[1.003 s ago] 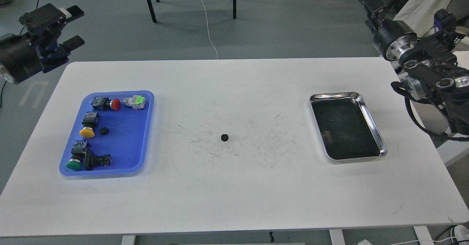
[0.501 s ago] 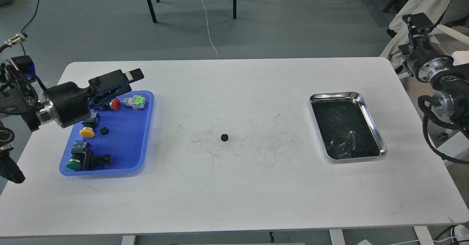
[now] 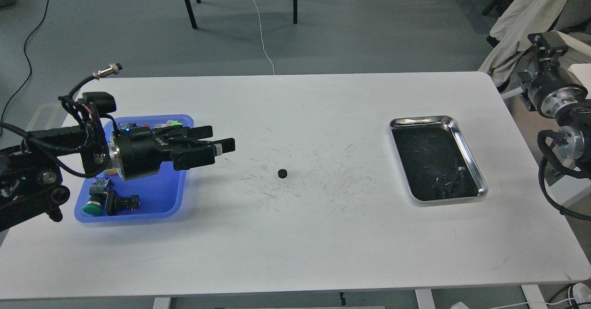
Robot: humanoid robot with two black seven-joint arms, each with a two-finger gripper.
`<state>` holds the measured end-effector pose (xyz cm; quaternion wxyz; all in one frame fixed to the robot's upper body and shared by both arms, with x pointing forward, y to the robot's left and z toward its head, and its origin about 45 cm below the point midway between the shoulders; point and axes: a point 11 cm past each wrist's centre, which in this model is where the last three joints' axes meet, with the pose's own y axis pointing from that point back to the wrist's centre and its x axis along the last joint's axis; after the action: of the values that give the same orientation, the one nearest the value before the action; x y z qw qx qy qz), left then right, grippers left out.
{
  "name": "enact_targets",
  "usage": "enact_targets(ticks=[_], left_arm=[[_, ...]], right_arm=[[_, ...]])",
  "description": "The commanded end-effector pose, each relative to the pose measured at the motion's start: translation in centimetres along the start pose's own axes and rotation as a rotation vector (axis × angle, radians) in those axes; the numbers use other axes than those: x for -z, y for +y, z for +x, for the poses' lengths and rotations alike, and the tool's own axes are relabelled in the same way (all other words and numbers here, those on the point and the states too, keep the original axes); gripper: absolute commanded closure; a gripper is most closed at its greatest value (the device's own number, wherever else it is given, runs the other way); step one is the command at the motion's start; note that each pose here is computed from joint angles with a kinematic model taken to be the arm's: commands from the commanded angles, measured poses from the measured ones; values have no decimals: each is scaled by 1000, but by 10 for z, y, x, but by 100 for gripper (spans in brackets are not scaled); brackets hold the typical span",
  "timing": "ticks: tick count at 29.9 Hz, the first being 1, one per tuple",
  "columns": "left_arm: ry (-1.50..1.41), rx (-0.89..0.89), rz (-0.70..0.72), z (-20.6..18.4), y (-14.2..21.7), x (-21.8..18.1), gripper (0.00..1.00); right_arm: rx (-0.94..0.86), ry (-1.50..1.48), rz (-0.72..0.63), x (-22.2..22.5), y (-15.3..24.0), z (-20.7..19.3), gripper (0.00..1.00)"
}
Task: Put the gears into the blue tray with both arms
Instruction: 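Reach the left gripper from the blue tray toward the black part, then align the left gripper over the black part and grasp it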
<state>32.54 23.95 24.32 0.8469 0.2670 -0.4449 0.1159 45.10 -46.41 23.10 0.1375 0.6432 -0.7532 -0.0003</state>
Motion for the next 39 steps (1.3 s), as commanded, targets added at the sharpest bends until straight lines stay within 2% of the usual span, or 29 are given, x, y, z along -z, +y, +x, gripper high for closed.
enact_targets(ticks=[1,13,18,23,26,32,39], left_arm=[[-33,2,-55,-1,-21,-12,2],[-120,54,-35,-19,-91,10,2],[-166,52,16,-26,-114,27,7],[-168,36,11,-39,-144,23,8],[-192,19,48,-39,-147,34,11],[-225,23,34,-60,-151,31,15],[-371,21,14,-69,-146,32,15]], right_arm=[[-21,-29,6,0,1,6,6],[-54,-54,5,-1,2,14,6],[-56,-53,7,0,2,14,6],[-60,-52,3,-2,3,16,6],[-63,-49,-5,-6,4,17,6],[-61,-47,-6,-6,4,16,6],[-62,-45,-11,-9,5,17,6]])
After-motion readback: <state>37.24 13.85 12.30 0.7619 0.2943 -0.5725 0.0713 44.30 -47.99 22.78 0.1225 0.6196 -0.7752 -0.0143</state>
